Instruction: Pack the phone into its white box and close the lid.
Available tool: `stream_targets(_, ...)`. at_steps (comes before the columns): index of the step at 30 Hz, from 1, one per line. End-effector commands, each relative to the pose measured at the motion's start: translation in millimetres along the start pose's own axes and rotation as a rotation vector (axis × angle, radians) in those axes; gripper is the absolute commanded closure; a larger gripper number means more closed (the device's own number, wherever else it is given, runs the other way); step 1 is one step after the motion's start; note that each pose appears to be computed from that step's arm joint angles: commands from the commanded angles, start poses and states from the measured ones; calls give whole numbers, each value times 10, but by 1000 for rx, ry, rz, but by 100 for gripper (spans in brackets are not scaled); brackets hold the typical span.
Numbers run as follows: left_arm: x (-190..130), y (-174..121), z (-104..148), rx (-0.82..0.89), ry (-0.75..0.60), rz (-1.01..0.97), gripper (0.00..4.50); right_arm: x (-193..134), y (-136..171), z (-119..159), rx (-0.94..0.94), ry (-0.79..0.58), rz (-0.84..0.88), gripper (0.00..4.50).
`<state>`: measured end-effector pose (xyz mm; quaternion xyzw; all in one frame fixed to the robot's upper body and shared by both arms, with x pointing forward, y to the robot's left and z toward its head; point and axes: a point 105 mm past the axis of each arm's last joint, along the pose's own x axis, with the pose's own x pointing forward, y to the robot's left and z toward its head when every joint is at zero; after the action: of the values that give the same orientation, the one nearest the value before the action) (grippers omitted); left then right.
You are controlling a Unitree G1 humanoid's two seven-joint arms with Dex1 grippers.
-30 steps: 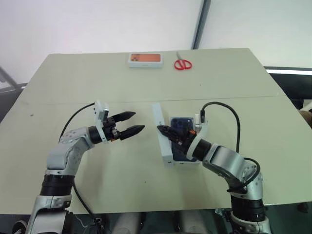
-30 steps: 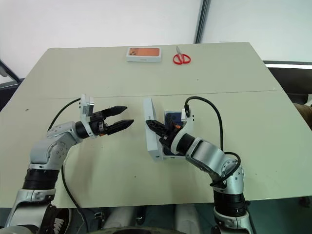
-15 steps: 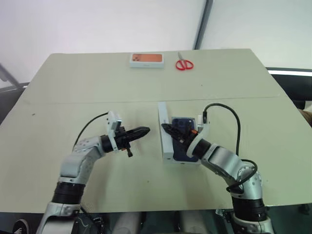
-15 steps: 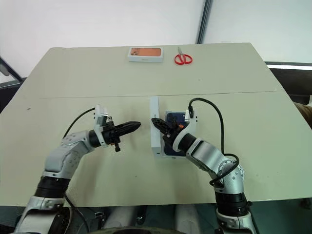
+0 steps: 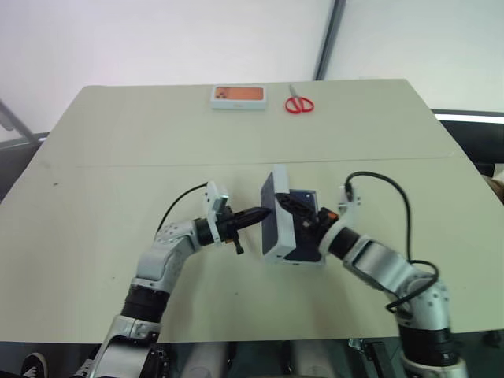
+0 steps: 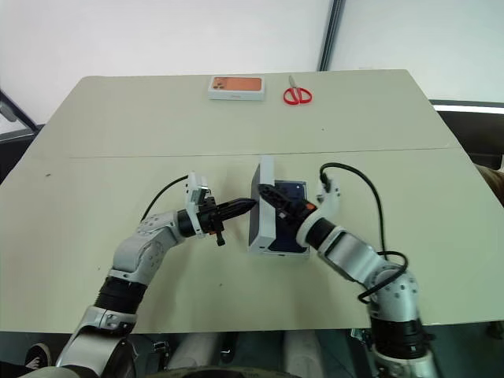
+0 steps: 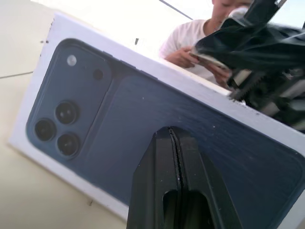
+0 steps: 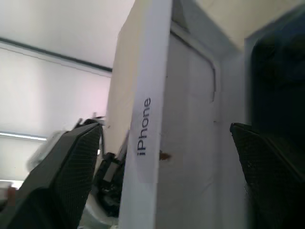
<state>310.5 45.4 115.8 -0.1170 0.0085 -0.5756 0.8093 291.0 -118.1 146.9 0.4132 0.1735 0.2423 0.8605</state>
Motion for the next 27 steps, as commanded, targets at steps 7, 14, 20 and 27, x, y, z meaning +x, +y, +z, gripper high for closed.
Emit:
stream_targets(7, 252, -134, 9, 9, -20, -84, 450, -473, -145, 429, -572, -20, -80, 9)
stream_targets(14, 42, 57, 138, 13, -17, -2, 450, -335, -368, 405, -970, 14, -175, 184)
stream_targets(20, -137, 248, 92, 20, 57, 119, 450, -238, -403, 258, -1119, 67, -132, 442)
stream_targets(27, -35, 228, -116, -51, 127, 101, 450, -211, -451, 261, -1163, 86, -136, 442)
